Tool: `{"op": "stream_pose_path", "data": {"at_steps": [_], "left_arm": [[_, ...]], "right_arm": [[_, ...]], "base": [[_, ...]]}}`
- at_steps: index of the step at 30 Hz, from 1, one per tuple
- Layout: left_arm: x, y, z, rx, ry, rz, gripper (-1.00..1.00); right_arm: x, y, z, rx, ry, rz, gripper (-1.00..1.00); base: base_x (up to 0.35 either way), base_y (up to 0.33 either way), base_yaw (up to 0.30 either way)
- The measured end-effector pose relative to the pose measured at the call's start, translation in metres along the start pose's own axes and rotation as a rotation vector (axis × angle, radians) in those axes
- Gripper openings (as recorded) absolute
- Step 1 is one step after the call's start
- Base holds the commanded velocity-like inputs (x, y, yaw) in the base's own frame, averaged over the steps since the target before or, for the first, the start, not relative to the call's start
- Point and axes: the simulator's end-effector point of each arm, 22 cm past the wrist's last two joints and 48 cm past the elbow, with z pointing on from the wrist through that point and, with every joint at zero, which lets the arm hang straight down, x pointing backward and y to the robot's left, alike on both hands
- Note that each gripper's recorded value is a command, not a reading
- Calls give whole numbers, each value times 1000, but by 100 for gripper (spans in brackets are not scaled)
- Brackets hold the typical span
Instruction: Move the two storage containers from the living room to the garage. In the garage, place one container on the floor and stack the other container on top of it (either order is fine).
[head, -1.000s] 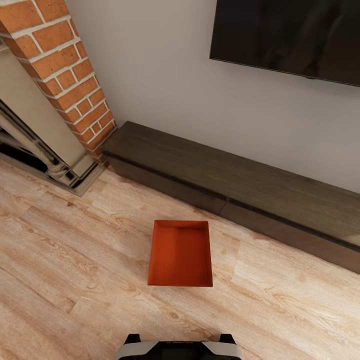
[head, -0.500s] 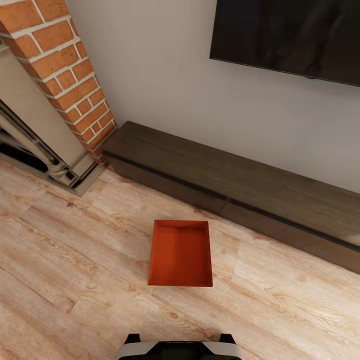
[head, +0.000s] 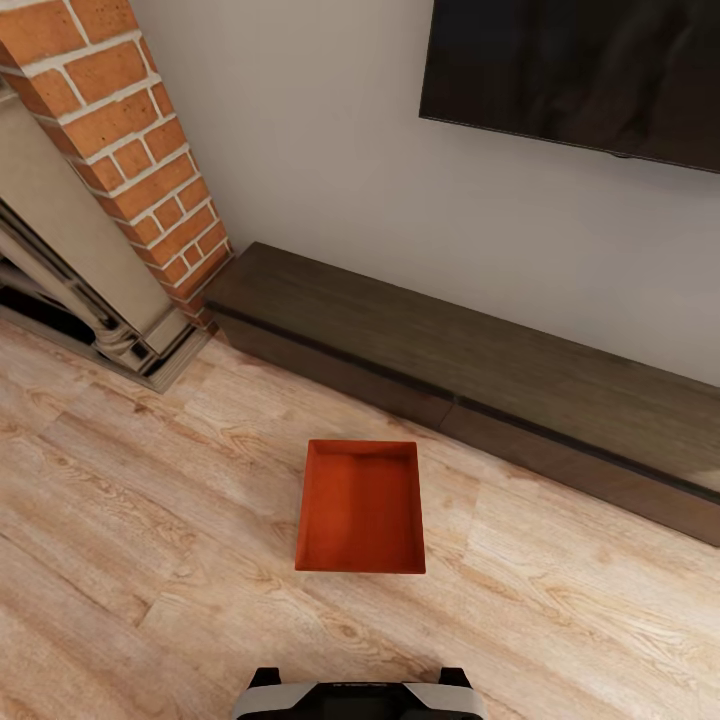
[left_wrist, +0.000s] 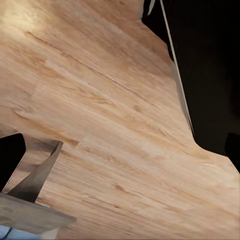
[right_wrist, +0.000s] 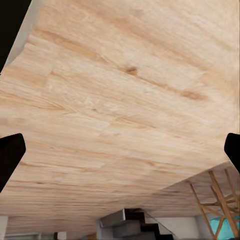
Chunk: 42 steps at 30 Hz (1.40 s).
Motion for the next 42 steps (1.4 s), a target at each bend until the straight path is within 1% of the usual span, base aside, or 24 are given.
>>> {"op": "stream_pose_path", "data": {"at_steps": [2, 5, 9, 10, 11, 12, 14, 15, 16, 17, 18, 19, 20, 22, 25, 26, 29, 31, 32, 33, 36, 39, 42], "left_arm": [[1, 3, 0, -3, -2, 1, 100], [-7, 4, 0, -3, -14, 2, 100], [-20, 13, 1, -13, -24, 5, 100], [-37, 12, 1, -5, -1, 7, 100], [-104, -1, -5, 27, -111, 12, 100], [-134, -2, -8, 28, -126, 11, 100], [-172, -2, -11, 21, -151, 5, 100], [-206, -4, -16, 11, -186, -2, 100], [-246, -7, -24, 1, -234, -13, 100], [-266, -9, -29, -7, -257, -20, 100], [-278, -11, -32, -9, -270, -24, 100], [-299, -17, -39, -9, -291, -30, 100], [-311, -21, -42, -7, -302, -33, 100], [-352, -42, -58, 14, -342, -39, 100], [-407, -84, -85, 69, -411, -43, 100], [-415, -92, -90, 80, -425, -43, 100], [-449, -131, -115, 135, -492, -42, 100], [-459, -142, -124, 151, -520, -41, 100], [-468, -150, -132, 165, -549, -40, 100], [-480, -160, -143, 181, -596, -40, 100], [-493, -165, -154, 187, -647, -36, 100], [-499, -166, -161, 189, -669, -34, 100], [-502, -166, -164, 189, -679, -33, 100]], "right_arm": [[4, -9, 0, 14, 0, 1, 100], [8, -23, -1, 43, -5, 0, 100], [-21, -44, 1, 84, -51, 3, 100], [-84, -79, -4, 191, -175, 21, 100], [-178, -95, -13, 237, -298, 51, 100], [-253, -112, -30, 285, -394, 85, 100], [-295, -122, -43, 317, -449, 109, 100], [-328, -127, -55, 329, -495, 125, 100], [-358, -130, -67, 334, -553, 143, 100], [-378, -131, -77, 334, -605, 160, 100], [-390, -131, -83, 332, -633, 171, 100], [-411, -130, -95, 328, -684, 189, 100], [-421, -130, -100, 326, -705, 201, 100], [-451, -121, -116, 307, -759, 237, 100], [-480, -85, -130, 251, -806, 268, 100], [-484, -78, -132, 240, -813, 272, 100], [-498, -38, -141, 177, -839, 278, 100], [-501, -25, -143, 155, -844, 278, 100], [-506, -6, -147, 126, -852, 276, 100], [-511, 11, -152, 100, -863, 274, 100], [-517, 37, -159, 61, -876, 265, 100], [-518, 44, -161, 50, -881, 261, 100], [-520, 48, -162, 40, -884, 254, 100]], "base": [[0, 0, 0], [0, 0, 0], [0, 0, 0], [5, 0, 0], [35, 0, 0], [51, 0, 0], [77, 0, 0], [120, 0, 0], [133, 0, 0], [138, 0, 0], [145, 0, 0], [148, 0, 0], [153, 0, 0], [164, 0, 0], [176, 0, 0], [181, 0, 0], [182, 0, 0], [167, 0, 0], [111, 0, 0], [71, 0, 0], [28, 0, 0], [9, 0, 0], [2, 0, 0]]}}
